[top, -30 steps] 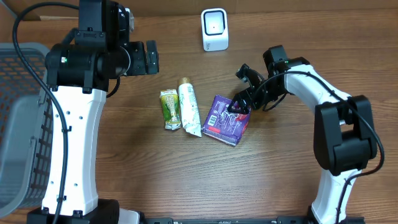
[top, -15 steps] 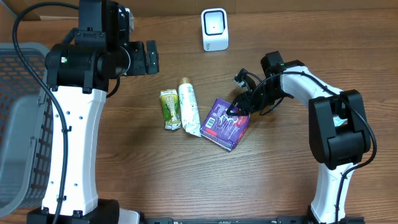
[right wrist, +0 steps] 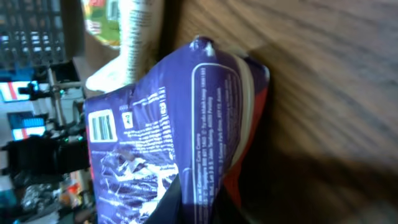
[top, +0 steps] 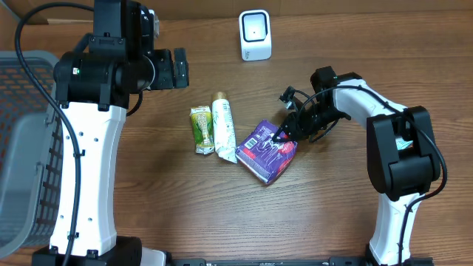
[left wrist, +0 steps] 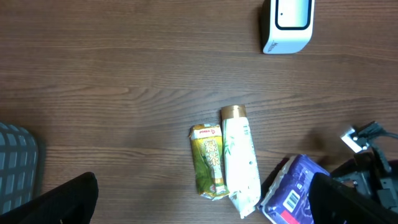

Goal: Scan the item barcode
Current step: 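Regrip the purple bag's top edge with the right gripper, then lift purple bag and hold its barcode over the white scanner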

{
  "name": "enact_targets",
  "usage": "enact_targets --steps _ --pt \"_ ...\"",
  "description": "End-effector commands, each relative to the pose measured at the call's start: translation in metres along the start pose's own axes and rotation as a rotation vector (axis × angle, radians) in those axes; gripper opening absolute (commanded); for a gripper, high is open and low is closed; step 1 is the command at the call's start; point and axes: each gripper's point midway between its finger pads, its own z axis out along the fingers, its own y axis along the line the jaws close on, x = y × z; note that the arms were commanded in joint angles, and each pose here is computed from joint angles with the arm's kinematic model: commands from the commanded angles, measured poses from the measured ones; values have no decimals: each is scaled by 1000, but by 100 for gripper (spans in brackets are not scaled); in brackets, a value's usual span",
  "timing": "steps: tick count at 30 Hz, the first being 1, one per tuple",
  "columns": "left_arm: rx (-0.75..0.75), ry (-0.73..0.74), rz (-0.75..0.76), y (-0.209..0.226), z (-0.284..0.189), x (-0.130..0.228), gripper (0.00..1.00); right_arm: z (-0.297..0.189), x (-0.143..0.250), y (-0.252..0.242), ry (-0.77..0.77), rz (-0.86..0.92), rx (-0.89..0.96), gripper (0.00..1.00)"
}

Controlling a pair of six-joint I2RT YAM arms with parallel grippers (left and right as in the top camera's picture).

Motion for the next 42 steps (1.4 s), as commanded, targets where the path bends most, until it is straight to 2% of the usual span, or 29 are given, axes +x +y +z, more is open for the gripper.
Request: enact_targets --steps 1,4,6,9,12,22,28,42 --pt "-3 -9 10 0 -2 -3 100 -27 -31 26 -84 -54 -28 4" --pt "-3 -9 10 0 -2 -2 100 -49 -48 41 -136 -38 35 4" --pt "-3 -9 10 0 -2 -2 100 -70 -62 44 -197 -6 152 4" --pt "-3 -9 10 0 -2 -3 100 -111 -80 48 -345 67 350 4" --pt "-3 -9 10 0 -2 -3 100 -156 -90 70 -523 101 461 4" --pt "-3 -9 10 0 -2 -2 100 -243 -75 175 -865 10 450 4" --pt "-3 -9 10 0 -2 -3 100 -259 -60 204 -928 -25 428 4" --pt "-3 -9 10 0 -2 -2 99 -253 -63 195 -916 -1 460 4"
